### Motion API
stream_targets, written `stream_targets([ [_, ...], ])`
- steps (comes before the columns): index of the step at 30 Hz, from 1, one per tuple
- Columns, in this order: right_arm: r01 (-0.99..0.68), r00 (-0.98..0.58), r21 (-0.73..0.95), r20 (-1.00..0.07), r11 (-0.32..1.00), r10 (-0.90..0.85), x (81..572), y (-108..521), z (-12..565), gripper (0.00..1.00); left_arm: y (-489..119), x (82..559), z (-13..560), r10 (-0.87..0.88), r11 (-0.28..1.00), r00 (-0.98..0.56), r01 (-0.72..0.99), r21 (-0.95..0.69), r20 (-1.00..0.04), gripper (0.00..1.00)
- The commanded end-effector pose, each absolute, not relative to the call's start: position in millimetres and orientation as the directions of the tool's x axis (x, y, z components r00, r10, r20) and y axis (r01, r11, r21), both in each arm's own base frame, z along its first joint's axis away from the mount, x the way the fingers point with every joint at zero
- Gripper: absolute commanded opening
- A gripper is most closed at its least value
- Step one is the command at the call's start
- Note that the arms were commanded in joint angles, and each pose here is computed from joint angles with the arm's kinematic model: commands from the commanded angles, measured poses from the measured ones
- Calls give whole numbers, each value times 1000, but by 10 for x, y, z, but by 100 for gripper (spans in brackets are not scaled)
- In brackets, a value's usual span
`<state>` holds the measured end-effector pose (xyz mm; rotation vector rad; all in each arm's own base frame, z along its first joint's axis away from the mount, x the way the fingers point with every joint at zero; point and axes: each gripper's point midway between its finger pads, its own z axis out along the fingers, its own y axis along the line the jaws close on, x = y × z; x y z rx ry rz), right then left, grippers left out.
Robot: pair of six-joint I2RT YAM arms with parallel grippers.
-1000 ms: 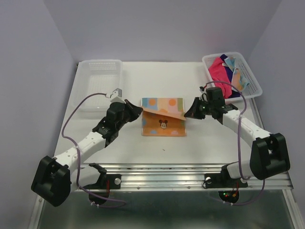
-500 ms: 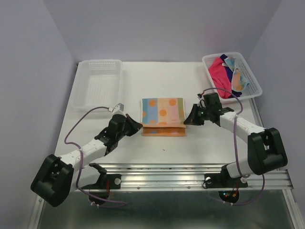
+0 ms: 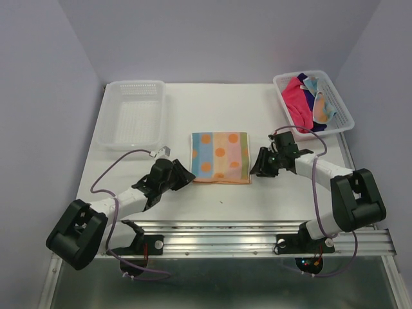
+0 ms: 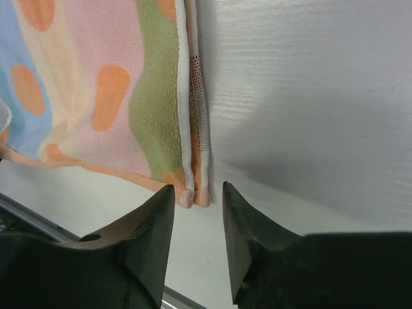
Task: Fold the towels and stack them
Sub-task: Fold the towel
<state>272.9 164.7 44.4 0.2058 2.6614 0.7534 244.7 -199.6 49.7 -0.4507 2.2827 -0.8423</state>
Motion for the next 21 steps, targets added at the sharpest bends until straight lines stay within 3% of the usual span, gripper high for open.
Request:
stream_targets([
  [1,14,-912,524,-342,852,226,2768,1653,459,43,-2034,2464,601,-505,723,-717,-48,-689,-480,49],
  [5,-13,-893,529,-387,849,228,2889,1675,614,45,-2031,2532,742,-479,746,-702,-10,-665,-527,72],
  [10,-55,-856,511,-466,858,223,3221,1709,930,50,-2018,2795,979,-449,800,-658,4,-600,-604,90],
  [14,-91,-839,495,-506,864,201,3529,1774,1052,51,-2027,3055,1076,-395,852,-635,16,-523,-664,93],
  [21,-88,-817,398,-553,913,163,4060,1738,1038,50,-2127,3618,1031,-340,894,-651,-1,-448,-678,91],
])
